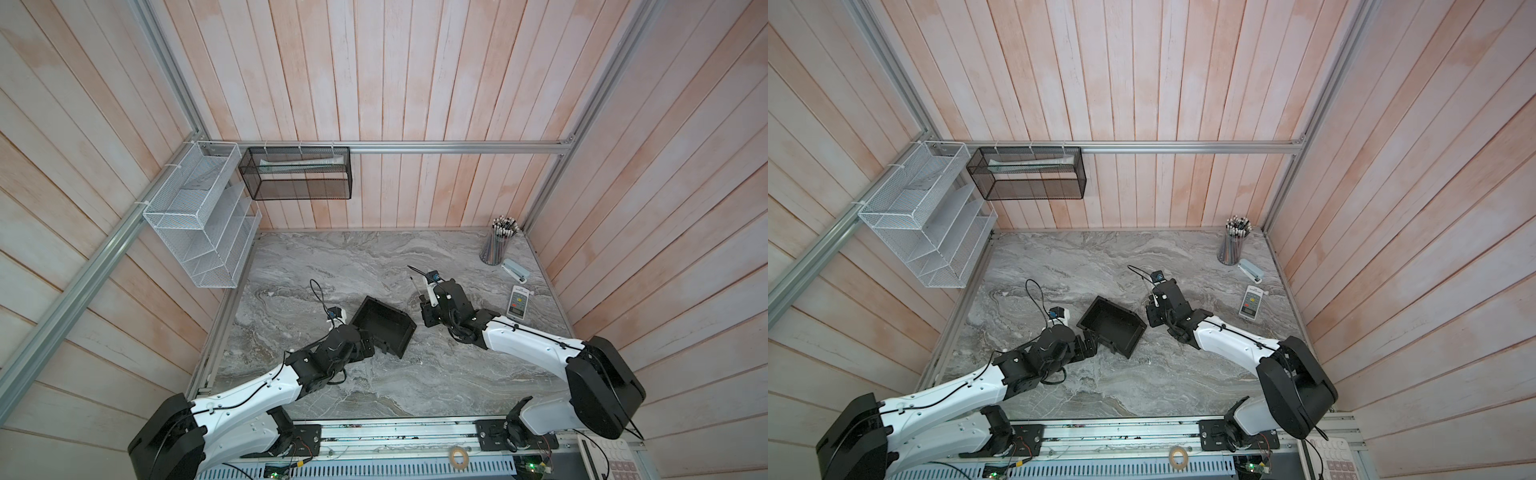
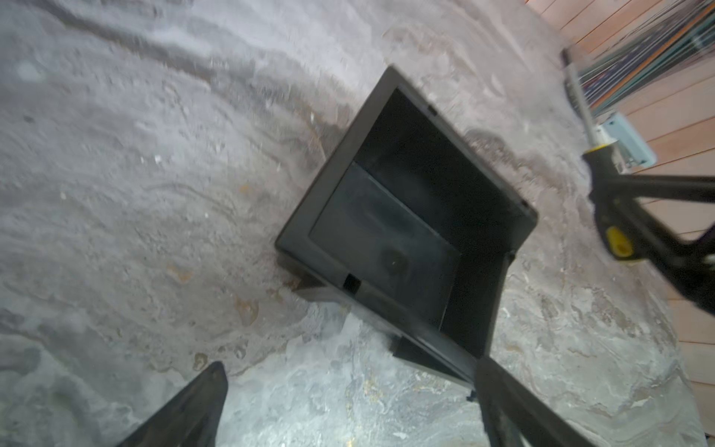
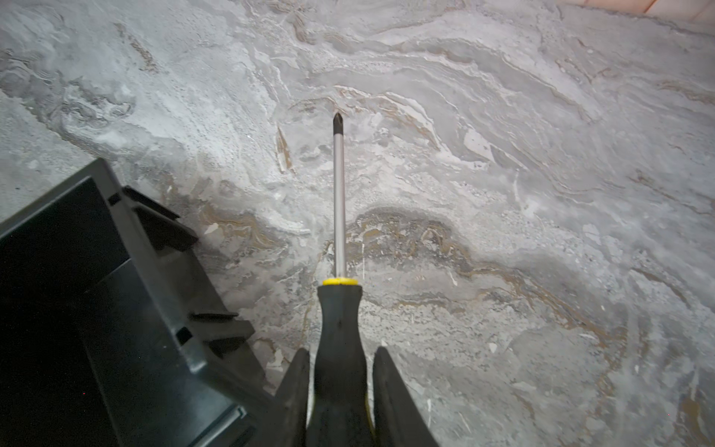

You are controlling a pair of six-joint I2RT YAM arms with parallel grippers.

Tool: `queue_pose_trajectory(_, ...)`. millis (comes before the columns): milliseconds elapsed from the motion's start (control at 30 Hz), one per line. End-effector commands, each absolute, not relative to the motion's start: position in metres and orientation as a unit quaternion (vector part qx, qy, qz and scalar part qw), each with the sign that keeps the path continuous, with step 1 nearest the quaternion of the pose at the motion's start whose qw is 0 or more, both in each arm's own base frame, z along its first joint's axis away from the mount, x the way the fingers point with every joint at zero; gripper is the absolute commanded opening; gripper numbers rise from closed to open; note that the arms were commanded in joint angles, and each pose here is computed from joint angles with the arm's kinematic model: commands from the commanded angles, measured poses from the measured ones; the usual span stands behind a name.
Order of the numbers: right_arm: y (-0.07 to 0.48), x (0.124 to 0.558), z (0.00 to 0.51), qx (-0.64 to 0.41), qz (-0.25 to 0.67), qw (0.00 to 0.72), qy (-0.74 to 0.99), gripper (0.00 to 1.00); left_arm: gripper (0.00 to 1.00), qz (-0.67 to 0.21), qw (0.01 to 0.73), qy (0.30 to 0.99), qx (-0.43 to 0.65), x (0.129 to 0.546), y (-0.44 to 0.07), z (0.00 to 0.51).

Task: Put the screwdriver in the bin
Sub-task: 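Lift the screwdriver with the right gripper while the left gripper drags the bin closer, then carry the screwdriver over the bin with the right gripper, left gripper holding the bin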

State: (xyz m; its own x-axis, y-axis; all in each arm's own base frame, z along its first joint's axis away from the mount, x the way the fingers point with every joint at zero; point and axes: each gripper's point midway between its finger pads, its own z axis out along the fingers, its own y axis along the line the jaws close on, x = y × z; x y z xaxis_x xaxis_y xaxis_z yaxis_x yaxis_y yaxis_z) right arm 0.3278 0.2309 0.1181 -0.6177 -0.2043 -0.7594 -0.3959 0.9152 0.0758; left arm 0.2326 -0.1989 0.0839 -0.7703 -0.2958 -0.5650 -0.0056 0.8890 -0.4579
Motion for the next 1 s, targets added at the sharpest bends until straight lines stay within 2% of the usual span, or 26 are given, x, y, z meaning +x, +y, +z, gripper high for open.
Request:
queue_pose_trajectory(0,0.232,0.332,0.135,-0.158,0.120,0.421,0.885,0.02,1.00,-0.287,0.319,0.896,-0.110,0.236,-0.223,0.090)
queue_pose_trajectory(333,0.217,0.327,0.147,-0.143,0.122,0.437,0.880,0.02,1.00,-0.329,0.327,0.882,-0.089,0.254,-0.264,0.090)
queue_pose_trajectory(600,0.201,0.332,0.159,-0.122,0.145,0.447,0.874,0.02,1.00,-0.328,0.368,0.868,-0.060,0.283,-0.296,0.110)
queue_pose_trajectory(767,0.195,0.333,0.169,-0.115,0.152,0.453,0.871,0.02,1.00,-0.300,0.403,0.863,-0.048,0.304,-0.298,0.124)
queue_pose_trajectory(967,0.201,0.330,0.178,-0.123,0.173,0.453,0.866,0.02,1.00,-0.310,0.400,0.861,-0.054,0.321,-0.289,0.128)
